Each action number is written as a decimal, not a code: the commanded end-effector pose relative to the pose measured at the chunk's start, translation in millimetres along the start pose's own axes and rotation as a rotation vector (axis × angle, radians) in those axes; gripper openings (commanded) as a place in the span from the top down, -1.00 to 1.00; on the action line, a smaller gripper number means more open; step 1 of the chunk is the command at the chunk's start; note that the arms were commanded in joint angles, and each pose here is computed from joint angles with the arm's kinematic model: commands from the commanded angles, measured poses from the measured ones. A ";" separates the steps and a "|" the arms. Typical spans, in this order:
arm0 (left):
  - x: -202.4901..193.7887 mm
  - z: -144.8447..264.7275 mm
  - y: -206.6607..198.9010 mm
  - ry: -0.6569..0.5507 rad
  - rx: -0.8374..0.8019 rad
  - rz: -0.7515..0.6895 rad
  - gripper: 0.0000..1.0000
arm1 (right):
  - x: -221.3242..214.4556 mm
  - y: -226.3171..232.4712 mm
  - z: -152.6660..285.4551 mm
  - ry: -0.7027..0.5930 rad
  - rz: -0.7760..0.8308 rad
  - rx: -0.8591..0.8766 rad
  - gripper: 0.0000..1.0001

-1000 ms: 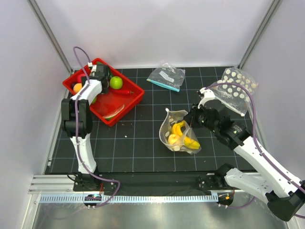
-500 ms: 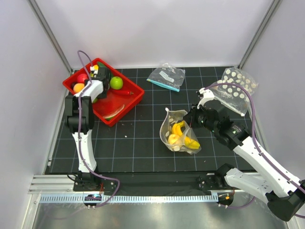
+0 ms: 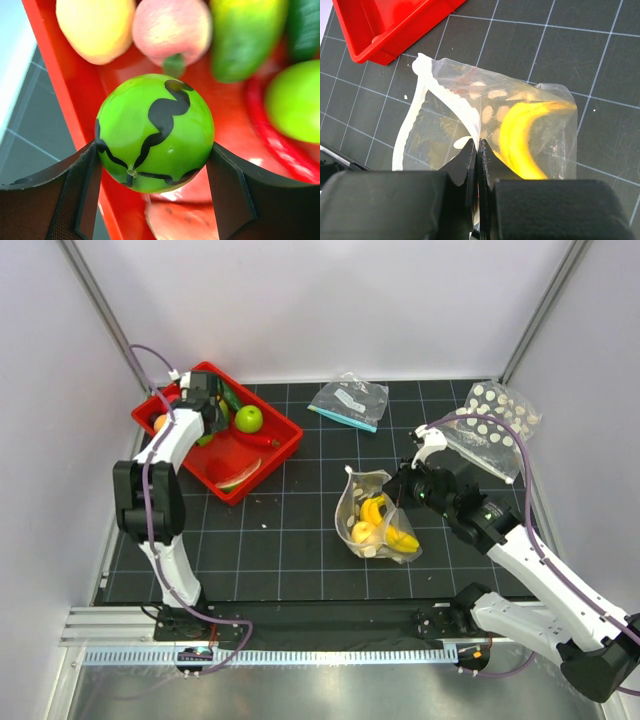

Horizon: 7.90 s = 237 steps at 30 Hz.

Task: Place the food in the zip-top bag and seal the zipper
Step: Pick up the fake fruit from the bin, then place the fake fruit in the zipper food storage bag, then adjust the zipper food storage bag at the center of the board.

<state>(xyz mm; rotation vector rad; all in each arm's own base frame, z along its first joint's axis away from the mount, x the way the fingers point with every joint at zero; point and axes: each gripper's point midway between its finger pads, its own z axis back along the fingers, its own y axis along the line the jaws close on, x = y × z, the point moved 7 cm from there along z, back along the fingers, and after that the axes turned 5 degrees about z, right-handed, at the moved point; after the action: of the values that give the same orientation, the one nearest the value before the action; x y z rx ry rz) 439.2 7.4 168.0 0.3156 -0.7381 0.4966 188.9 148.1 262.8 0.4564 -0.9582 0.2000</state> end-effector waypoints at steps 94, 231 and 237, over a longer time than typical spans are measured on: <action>-172.2 360.7 -111.1 -0.270 -0.868 -0.357 -0.97 | 13.5 10.3 17.5 -0.036 -0.018 0.069 0.94; -96.3 262.1 -107.0 0.074 -1.140 -0.226 0.99 | -0.1 52.7 10.0 0.325 0.230 -0.305 0.15; -100.2 262.7 -111.1 0.104 -1.162 -0.235 0.99 | 6.7 55.4 7.6 0.221 0.222 -0.245 -0.08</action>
<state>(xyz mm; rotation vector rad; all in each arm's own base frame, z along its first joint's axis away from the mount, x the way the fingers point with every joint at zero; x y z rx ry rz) 283.7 -225.9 258.3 -0.6397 -0.7190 -0.1711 162.6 190.6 273.5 0.0467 -0.7028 0.3254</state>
